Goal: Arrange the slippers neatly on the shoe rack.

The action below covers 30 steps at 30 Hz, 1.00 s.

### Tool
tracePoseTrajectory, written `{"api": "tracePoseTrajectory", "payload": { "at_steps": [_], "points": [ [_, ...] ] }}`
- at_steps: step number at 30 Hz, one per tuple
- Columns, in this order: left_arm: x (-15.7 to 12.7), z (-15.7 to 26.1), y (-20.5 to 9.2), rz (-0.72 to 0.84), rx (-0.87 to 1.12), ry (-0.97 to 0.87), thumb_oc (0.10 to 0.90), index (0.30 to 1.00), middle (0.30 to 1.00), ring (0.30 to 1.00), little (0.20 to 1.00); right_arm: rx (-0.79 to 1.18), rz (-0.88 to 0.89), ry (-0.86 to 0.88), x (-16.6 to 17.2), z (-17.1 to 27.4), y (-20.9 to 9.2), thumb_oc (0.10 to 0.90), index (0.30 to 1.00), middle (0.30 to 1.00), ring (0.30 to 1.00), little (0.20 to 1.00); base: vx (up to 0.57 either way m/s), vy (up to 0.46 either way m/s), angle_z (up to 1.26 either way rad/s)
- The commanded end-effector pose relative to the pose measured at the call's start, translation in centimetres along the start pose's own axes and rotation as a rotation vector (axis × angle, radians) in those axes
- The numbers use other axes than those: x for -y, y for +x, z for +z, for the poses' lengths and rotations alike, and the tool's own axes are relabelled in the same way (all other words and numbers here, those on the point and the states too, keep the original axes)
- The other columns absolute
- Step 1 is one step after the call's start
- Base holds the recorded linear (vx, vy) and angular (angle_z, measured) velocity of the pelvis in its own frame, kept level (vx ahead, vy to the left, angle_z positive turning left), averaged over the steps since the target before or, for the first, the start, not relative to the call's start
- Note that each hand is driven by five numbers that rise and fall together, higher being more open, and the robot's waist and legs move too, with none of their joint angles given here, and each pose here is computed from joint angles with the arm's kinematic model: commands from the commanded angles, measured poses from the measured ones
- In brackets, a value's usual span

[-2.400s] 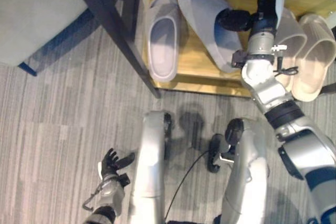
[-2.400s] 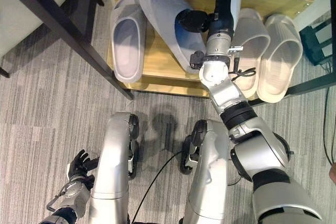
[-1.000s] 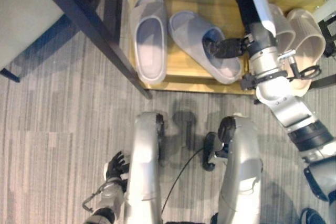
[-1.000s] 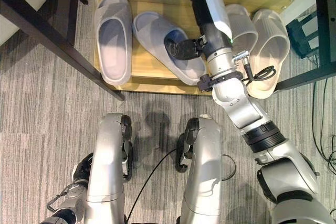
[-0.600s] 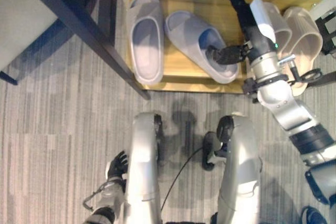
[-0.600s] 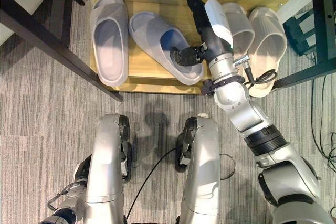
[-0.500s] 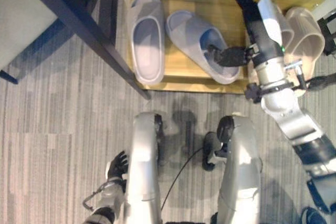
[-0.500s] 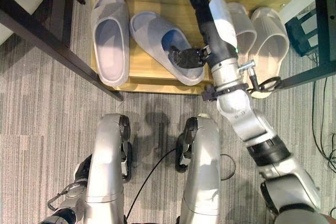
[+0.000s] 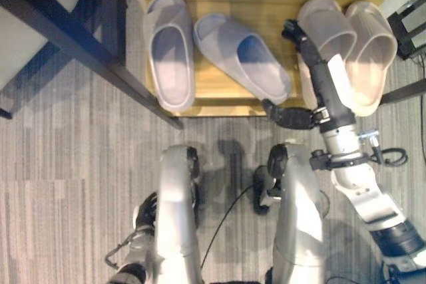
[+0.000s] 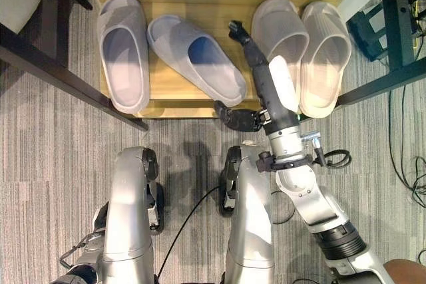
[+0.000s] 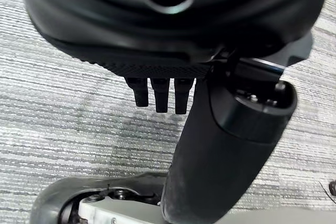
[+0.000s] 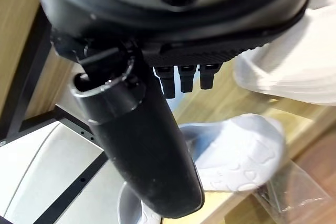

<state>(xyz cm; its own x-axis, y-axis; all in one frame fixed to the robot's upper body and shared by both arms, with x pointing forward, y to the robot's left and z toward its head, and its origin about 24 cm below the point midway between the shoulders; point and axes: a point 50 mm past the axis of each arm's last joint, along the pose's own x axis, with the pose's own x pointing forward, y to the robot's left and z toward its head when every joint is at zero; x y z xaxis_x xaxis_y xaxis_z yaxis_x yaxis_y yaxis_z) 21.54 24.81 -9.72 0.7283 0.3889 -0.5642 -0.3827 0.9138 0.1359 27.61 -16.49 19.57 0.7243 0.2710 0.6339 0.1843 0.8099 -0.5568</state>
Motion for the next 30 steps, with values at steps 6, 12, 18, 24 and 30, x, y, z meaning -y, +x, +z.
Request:
{"api": "tracePoseTrajectory", "payload": {
  "at_steps": [6, 12, 18, 24, 30],
  "points": [
    [-1.0, -3.1, -1.1, 0.053, -0.070, 0.043, 0.800, 0.900, 0.900, 0.900, 0.900, 0.256, -0.050, 0.107, 1.3, 4.6, 1.8, 0.800, 0.900, 0.900, 0.900, 0.900, 0.00, 0.000, 0.00],
    [-0.9, -3.4, -1.2, 0.049, -0.089, 0.028, 0.800, 0.900, 0.900, 0.900, 0.900, 0.159, -0.011, 0.057, 1.2, 2.7, 0.8, 0.800, 0.900, 0.900, 0.900, 0.900, 0.00, 0.000, 0.00],
    [-0.7, -3.3, -1.1, 0.035, -0.089, 0.031, 0.800, 0.900, 0.900, 0.900, 0.900, 0.106, 0.029, 0.061, 0.6, 1.8, 0.5, 0.800, 0.900, 0.900, 0.900, 0.900, 0.00, 0.000, 0.00],
    [-0.8, -3.0, -0.9, 0.027, -0.085, 0.037, 0.800, 0.900, 0.900, 0.900, 0.900, 0.123, 0.102, 0.134, -0.5, 2.3, 0.9, 0.800, 0.900, 0.900, 0.900, 0.900, 0.00, 0.000, 0.00],
    [-1.1, -3.2, -1.0, 0.030, -0.095, 0.040, 0.800, 0.900, 0.900, 0.900, 0.900, 0.180, 0.173, 0.220, -1.4, 3.7, 1.1, 0.800, 0.900, 0.900, 0.900, 0.900, 0.00, 0.000, 0.00]
  ]
}}
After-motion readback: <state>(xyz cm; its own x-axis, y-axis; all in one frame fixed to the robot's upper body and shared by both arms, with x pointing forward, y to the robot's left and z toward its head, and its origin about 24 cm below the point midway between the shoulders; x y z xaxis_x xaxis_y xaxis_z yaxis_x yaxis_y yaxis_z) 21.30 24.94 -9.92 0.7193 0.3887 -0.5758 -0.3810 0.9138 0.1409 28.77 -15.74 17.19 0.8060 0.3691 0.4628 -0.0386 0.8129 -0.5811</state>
